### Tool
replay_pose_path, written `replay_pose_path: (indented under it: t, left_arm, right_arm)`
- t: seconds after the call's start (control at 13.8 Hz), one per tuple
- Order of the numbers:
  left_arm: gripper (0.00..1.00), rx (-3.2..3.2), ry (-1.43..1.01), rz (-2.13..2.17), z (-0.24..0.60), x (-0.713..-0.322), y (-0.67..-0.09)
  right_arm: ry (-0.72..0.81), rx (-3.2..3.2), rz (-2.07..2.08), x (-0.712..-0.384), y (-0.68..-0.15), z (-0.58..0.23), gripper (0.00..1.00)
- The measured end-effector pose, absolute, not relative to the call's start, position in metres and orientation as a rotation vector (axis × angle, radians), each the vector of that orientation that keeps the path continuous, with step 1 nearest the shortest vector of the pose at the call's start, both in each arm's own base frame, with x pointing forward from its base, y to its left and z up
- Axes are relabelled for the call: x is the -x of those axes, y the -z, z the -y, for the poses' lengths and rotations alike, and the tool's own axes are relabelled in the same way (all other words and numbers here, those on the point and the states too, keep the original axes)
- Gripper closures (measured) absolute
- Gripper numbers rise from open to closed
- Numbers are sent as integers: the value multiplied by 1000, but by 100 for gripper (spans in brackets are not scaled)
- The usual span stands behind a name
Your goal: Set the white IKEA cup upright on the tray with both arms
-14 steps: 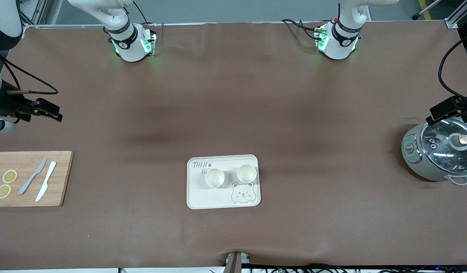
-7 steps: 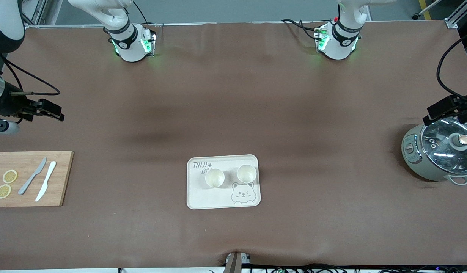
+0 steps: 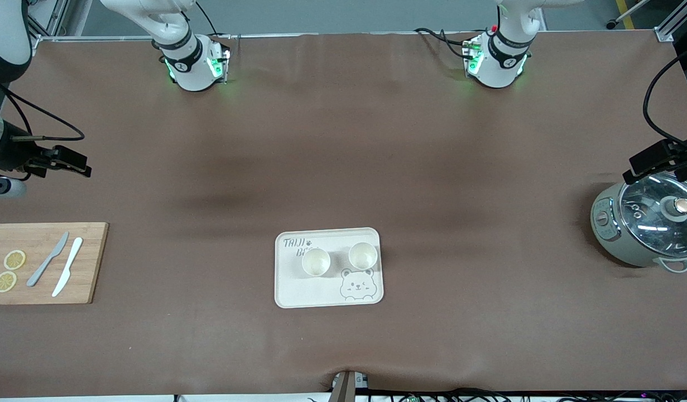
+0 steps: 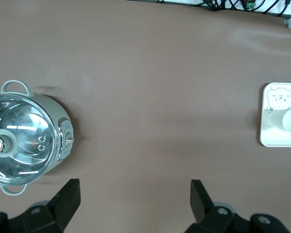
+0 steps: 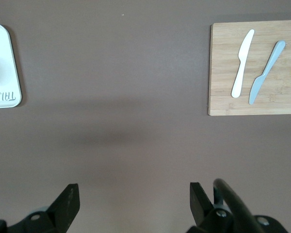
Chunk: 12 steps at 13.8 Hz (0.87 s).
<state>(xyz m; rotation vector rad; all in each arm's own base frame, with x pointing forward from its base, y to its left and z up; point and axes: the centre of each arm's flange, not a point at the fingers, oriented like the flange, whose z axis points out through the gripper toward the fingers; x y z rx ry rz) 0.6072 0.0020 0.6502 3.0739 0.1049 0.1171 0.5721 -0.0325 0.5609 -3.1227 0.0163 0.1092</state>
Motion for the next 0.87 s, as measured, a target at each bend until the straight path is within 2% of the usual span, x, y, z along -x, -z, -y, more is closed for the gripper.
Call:
replay_pose_path:
  t: [0.87]
  left_arm:
    - [0,-3170,-23,-58,38,-599,-644]
  right_arm:
    - [-110,3123,-11,-572,-561,31,0]
